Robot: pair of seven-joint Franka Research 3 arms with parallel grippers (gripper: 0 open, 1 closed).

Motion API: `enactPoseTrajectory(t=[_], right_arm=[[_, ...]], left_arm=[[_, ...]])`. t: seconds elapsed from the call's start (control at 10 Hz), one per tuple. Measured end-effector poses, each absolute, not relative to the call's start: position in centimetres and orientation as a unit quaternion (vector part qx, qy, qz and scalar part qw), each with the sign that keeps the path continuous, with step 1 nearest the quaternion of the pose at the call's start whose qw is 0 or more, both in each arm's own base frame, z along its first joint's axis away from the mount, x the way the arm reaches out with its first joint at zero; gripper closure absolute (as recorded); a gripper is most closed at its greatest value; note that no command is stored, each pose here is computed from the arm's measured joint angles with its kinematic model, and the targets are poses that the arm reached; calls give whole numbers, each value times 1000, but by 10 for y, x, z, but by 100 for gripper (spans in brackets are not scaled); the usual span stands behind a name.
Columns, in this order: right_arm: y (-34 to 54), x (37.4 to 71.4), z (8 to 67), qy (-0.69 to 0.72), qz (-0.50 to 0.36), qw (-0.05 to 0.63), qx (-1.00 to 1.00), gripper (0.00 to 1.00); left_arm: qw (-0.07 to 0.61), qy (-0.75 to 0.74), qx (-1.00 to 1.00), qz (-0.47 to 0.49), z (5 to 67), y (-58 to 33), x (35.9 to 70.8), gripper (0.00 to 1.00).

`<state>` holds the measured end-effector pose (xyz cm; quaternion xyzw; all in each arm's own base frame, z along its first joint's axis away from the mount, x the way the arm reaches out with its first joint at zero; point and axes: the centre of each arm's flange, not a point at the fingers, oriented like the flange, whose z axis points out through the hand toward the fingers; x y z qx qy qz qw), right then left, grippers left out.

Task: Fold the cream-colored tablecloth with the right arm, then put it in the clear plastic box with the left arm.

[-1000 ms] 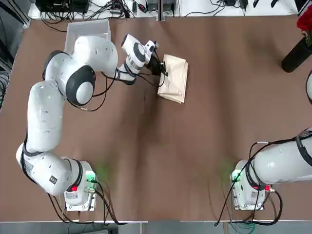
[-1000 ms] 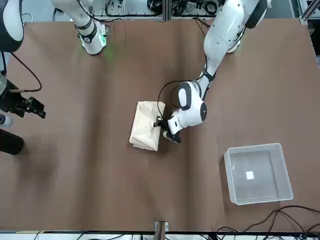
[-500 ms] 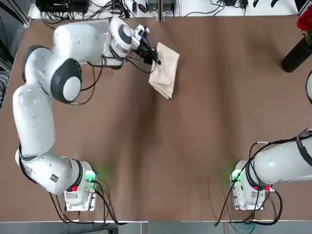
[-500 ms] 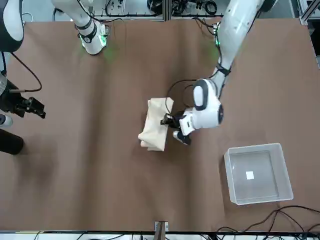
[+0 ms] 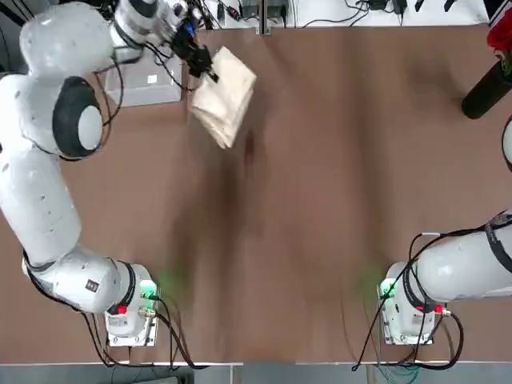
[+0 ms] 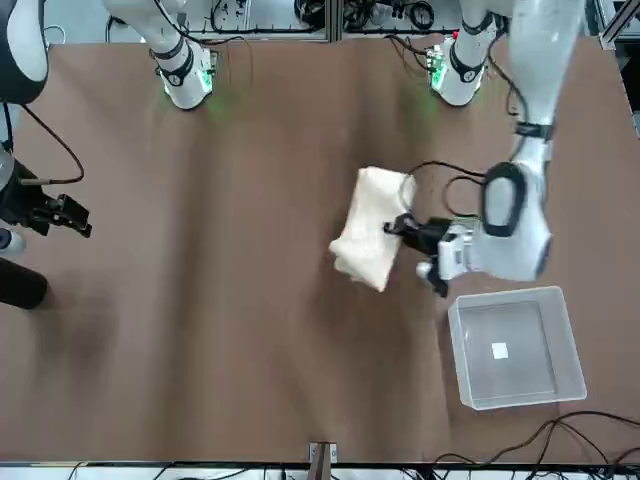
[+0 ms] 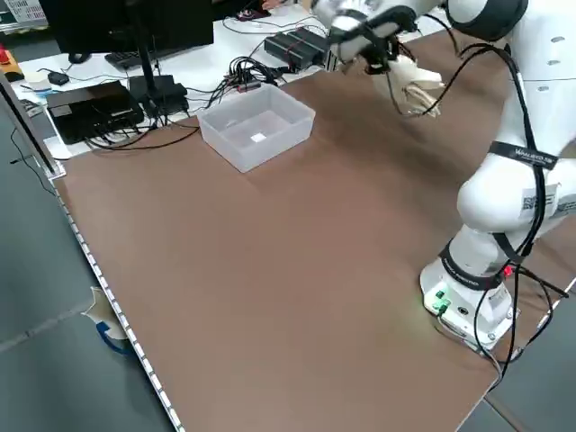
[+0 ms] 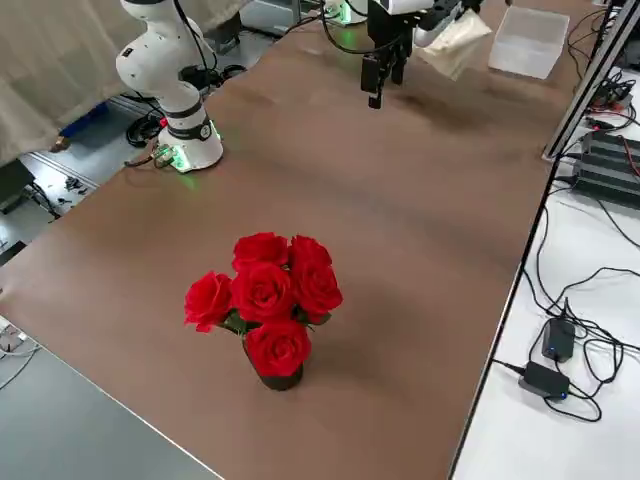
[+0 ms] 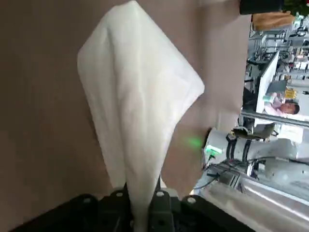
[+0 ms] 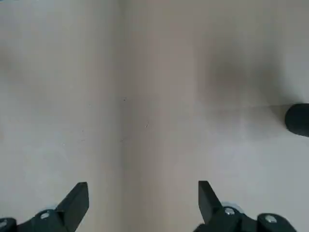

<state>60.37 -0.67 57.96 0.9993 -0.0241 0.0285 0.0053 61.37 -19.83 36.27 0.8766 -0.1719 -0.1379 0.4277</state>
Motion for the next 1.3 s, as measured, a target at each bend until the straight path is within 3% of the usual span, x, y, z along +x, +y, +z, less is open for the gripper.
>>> enactPoseTrajectory(t=[0.7,1.3], right_arm=[[-9,604,579,-27,28,1,999,0],[-9,604,579,-28,28,0,999,0]], left_arm=[[421,-237,870,-96,434,-26,663,87],[379,-269,885,-35,422,73,695,87]])
